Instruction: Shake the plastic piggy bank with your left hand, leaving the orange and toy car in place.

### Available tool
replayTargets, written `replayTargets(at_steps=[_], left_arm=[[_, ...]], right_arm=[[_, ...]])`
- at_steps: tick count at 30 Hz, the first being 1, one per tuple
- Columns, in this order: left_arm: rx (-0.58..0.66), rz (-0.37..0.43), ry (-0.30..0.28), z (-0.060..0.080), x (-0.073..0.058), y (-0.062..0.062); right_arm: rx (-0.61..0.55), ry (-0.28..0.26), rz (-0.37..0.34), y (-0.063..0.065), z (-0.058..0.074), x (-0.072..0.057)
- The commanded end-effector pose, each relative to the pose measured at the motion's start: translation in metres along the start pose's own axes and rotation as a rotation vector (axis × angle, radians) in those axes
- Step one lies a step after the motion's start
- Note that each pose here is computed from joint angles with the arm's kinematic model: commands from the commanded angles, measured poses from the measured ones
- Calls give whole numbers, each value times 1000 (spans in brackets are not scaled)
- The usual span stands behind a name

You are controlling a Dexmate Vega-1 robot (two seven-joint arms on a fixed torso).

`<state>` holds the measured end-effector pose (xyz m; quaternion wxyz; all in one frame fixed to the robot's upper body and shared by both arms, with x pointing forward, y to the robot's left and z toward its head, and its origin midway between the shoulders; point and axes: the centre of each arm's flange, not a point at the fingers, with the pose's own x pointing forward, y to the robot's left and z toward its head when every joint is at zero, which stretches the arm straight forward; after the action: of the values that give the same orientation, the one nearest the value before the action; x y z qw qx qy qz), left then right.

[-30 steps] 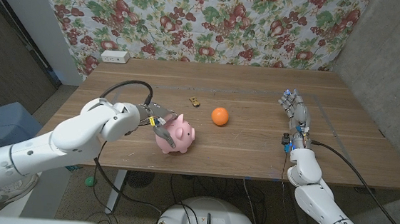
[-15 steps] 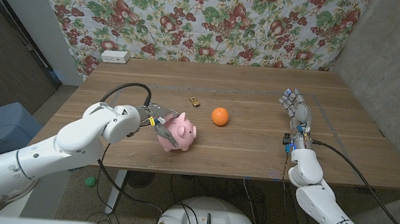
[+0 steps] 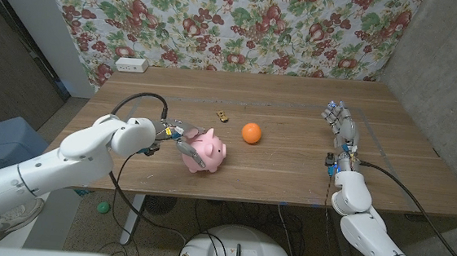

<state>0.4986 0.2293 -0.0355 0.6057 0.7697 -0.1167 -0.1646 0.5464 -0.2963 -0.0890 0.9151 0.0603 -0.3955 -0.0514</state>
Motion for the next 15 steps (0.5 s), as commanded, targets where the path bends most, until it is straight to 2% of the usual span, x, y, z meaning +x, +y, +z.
replayTargets(at_steps=[1,6,15], left_arm=[[-6,42,-19,5,4,-7],[68,98,25,10,4,-11],[247,287,97,22,4,-23]], right_arm=[[3,-11,-16,-6,3,-6],[4,-13,-15,-7,2,-7],[2,-16,-26,-9,3,-11]])
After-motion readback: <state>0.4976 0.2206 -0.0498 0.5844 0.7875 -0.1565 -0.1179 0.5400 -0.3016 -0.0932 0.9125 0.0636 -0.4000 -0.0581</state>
